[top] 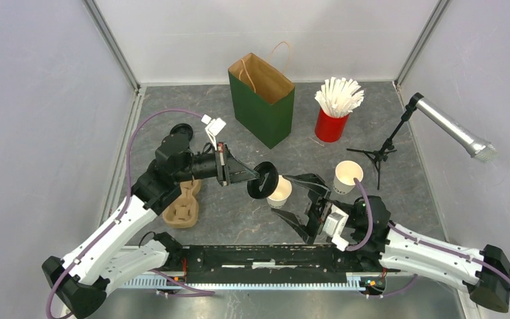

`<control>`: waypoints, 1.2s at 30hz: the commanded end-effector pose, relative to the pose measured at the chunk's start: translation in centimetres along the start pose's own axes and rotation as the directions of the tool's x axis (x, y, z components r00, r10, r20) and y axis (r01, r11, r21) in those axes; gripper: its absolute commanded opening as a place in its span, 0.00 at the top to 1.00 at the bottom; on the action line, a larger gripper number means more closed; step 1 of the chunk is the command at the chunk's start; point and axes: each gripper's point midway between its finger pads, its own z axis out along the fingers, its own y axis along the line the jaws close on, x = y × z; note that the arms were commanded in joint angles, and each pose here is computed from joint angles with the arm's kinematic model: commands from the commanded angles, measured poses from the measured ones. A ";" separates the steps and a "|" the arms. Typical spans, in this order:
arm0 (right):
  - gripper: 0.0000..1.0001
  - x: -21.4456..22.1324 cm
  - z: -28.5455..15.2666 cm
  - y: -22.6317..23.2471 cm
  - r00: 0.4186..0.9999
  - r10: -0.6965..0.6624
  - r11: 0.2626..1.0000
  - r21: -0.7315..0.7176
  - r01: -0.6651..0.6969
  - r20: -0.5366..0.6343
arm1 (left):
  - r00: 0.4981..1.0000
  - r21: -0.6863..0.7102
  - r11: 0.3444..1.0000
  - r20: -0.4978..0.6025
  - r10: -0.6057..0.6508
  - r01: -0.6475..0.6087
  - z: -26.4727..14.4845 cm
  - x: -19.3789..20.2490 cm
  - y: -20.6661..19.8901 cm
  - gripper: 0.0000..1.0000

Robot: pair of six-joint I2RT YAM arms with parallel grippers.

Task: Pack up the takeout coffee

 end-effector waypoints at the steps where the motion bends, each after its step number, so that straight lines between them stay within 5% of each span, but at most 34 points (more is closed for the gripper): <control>1: 0.02 -2.4 0.0 -3.6 0.993 -0.053 0.984 0.175 0.034 0.103 | 0.999 0.118 0.992 0.001 -0.036 0.036 -0.1 -0.3 -2.4 0.98; 17: 0.02 -3.9 2.7 -5.6 0.956 -0.197 0.954 0.266 0.136 0.216 | 0.942 0.235 0.928 0.104 -0.319 0.288 0.6 -1.7 -2.5 0.98; 36: 0.03 -3.3 4.7 -6.3 0.951 -0.232 0.947 0.270 0.173 0.204 | 0.931 0.225 0.918 0.092 -0.354 0.326 0.8 -1.2 -1.8 0.98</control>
